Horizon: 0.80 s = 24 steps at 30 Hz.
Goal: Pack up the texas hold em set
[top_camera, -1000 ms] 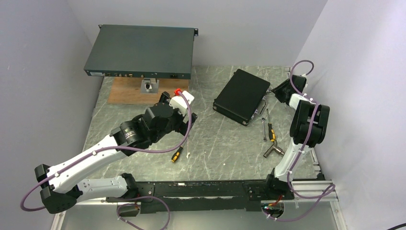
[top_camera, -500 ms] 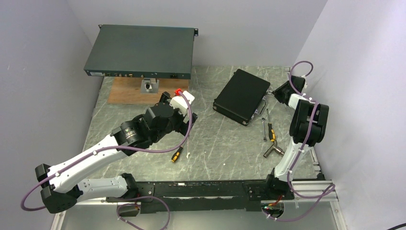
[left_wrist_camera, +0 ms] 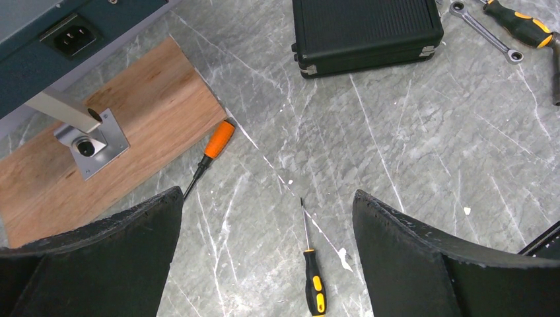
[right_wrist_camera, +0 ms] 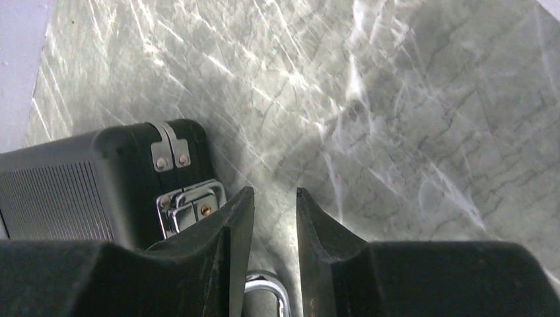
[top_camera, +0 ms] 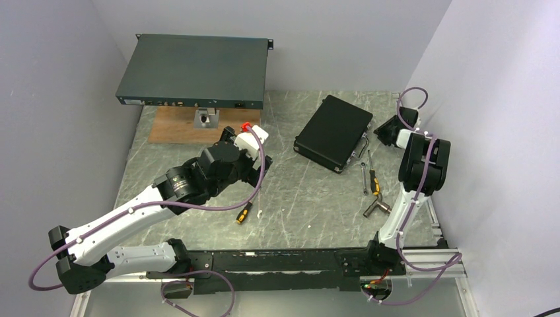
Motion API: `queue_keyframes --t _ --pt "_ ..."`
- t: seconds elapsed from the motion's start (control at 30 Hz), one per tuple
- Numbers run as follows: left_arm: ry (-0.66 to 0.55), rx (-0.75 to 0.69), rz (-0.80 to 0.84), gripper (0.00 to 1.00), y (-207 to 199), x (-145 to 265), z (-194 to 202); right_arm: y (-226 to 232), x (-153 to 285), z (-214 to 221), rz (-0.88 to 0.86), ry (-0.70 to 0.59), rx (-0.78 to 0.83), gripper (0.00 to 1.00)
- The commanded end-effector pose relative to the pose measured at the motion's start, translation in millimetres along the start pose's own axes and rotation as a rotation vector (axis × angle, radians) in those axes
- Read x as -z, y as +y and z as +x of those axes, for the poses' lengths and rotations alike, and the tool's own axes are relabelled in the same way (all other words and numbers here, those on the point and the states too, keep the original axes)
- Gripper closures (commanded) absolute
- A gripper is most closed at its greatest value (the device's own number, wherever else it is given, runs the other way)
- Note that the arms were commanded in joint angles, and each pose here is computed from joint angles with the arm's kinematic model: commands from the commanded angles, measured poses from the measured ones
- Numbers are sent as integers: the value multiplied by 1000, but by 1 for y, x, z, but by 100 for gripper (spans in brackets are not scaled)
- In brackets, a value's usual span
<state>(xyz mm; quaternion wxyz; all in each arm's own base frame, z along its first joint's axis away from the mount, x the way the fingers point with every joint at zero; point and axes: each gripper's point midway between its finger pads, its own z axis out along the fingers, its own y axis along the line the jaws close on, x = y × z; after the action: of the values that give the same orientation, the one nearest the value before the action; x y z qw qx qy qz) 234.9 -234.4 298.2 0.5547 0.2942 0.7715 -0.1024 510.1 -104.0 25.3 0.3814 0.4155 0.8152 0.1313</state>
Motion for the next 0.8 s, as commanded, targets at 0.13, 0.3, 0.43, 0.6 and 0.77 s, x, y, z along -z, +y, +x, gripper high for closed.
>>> queue_keyframes --t 0.13,0.3,0.43,0.6,0.77 --pt "-41 10 -16 1 4 5 -18 -1 20 -10 82 -39 75 66" --pt "-47 19 -9 1 3 6 -18 3 71 -5 164 -106 145 59" --pt "-52 30 0 1 1 6 -19 20 125 11 123 -168 227 53" --pt "-72 59 30 1 -3 11 -22 45 177 47 23 -146 380 44" --pt "-139 110 27 1 4 24 -31 77 237 97 -166 -104 551 32"
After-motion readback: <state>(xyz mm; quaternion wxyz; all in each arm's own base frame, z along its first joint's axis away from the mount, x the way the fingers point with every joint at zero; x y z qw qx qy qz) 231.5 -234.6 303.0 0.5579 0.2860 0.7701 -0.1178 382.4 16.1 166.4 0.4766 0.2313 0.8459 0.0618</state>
